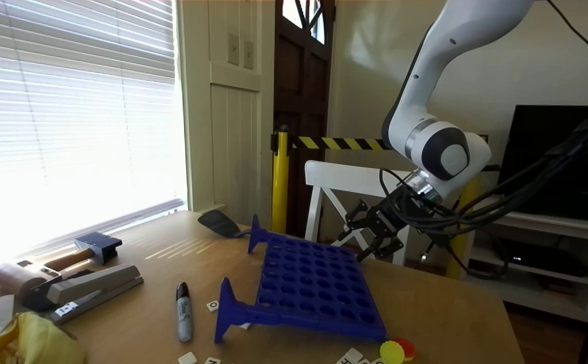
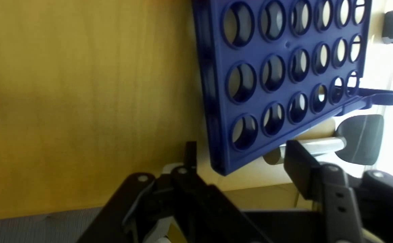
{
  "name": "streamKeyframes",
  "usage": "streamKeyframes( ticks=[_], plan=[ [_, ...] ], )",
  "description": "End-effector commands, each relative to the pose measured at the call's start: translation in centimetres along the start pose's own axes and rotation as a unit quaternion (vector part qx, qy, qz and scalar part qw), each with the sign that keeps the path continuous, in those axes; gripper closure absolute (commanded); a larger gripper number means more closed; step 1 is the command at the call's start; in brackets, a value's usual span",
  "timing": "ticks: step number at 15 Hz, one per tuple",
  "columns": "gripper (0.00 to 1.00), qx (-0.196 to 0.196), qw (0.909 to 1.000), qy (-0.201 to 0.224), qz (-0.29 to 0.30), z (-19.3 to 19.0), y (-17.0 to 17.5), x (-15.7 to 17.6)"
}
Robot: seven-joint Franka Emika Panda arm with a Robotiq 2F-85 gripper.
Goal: Put the blue object up right
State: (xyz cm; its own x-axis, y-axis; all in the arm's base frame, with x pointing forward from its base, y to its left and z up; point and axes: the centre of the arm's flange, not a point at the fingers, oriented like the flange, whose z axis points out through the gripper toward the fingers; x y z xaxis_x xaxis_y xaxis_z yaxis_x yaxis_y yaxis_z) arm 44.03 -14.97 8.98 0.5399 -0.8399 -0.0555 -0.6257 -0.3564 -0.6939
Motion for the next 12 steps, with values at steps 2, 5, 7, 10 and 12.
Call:
streamKeyframes(
  ticks=[2, 5, 7, 10, 12],
  plan=[
    [0.65, -0.029, 0.9995, 0.009, -0.009, 0.0, -1.1, -1.4],
    [0.73, -0.045, 0.9988, 0.008, -0.018, 0.3, -1.6, -2.1],
    [0.71, -0.052, 0.9983, 0.009, -0.025, 0.4, -1.8, -2.3],
    [0.7, -0.059, 0.9977, 0.009, -0.031, 0.4, -2.0, -2.6],
    [0.73, -0.063, 0.9974, 0.009, -0.035, 0.4, -2.1, -2.6]
  ],
)
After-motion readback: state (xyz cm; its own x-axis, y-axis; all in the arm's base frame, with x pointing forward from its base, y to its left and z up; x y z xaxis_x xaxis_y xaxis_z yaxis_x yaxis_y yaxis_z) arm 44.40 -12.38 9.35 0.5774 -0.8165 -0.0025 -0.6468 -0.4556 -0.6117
